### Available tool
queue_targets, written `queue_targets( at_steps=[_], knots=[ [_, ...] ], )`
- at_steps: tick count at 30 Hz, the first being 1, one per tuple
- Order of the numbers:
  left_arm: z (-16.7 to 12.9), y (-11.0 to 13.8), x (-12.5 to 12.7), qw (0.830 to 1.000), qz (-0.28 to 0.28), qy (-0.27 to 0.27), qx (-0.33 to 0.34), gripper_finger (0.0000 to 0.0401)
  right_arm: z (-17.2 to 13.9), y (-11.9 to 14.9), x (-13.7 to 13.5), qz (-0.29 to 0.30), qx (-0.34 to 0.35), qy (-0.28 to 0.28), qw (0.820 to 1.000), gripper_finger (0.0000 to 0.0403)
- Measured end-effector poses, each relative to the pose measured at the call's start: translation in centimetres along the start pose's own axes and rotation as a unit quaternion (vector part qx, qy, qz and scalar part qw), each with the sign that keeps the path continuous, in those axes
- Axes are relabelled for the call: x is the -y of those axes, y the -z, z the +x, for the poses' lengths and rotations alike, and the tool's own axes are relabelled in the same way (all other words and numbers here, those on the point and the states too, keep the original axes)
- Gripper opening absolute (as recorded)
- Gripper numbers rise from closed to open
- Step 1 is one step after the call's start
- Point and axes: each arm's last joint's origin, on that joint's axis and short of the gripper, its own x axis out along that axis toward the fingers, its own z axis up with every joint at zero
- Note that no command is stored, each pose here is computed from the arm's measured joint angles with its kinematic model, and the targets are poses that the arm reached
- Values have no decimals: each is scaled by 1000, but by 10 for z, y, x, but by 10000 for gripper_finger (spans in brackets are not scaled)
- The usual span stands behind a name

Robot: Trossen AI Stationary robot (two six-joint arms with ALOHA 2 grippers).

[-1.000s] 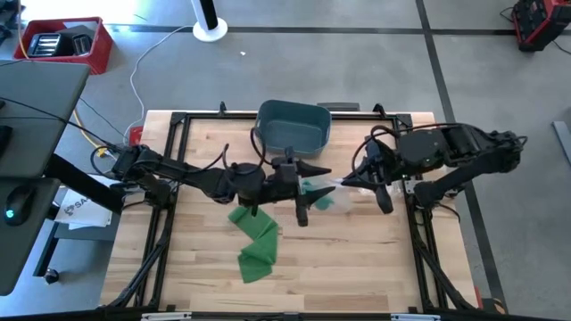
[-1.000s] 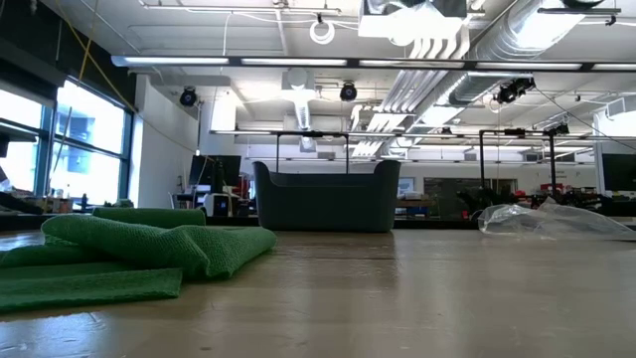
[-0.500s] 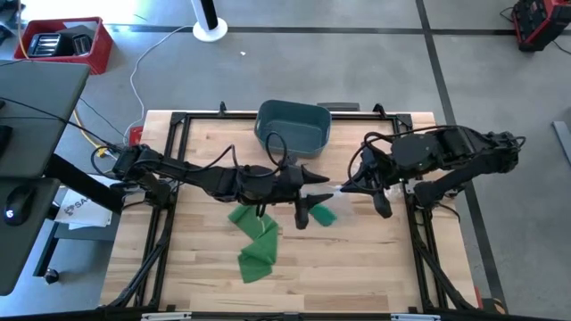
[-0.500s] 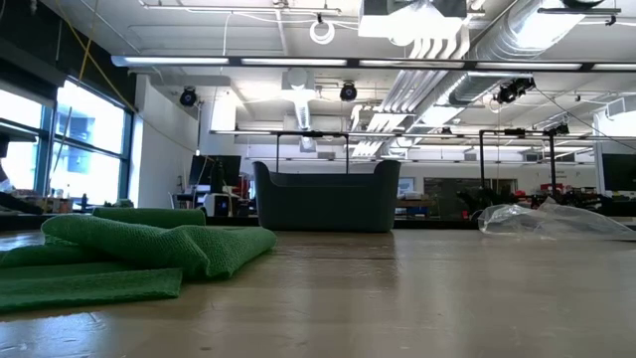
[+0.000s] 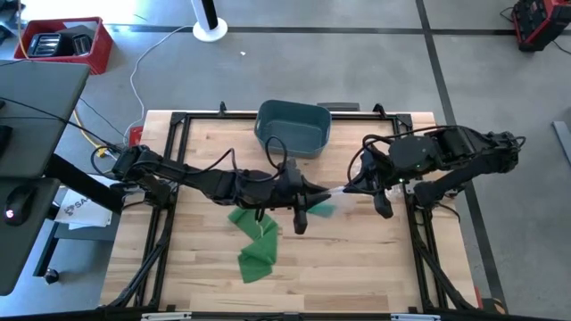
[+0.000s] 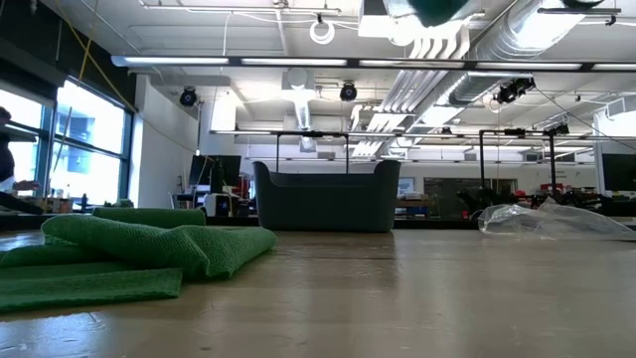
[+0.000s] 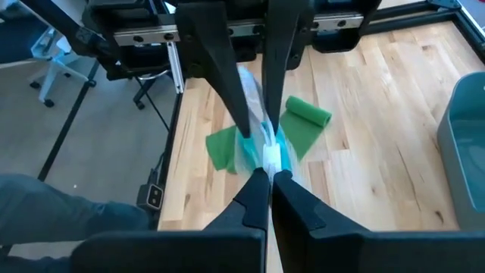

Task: Roll bandage
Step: Close the transparent zip bag

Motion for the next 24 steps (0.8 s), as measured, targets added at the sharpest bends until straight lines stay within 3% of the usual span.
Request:
queue_targets(
  at_steps=[5,10,13,21,24],
  knots=[
    [0,0,0,1000,-15,-1,-2,6,0,0,0,-24,2,7,1000,13],
    [0,3,-1,1000,-27,-5,-15,4,0,0,2,-43,7,28,999,68],
    [0,3,-1,999,-34,-1,-17,3,2,-1,2,-47,5,29,998,81],
    [0,4,-1,999,-39,0,-19,1,17,-3,-1,-71,-8,24,997,12],
    [0,4,1,999,-39,10,-22,1,23,-5,-2,-79,-6,11,997,15]
  ],
)
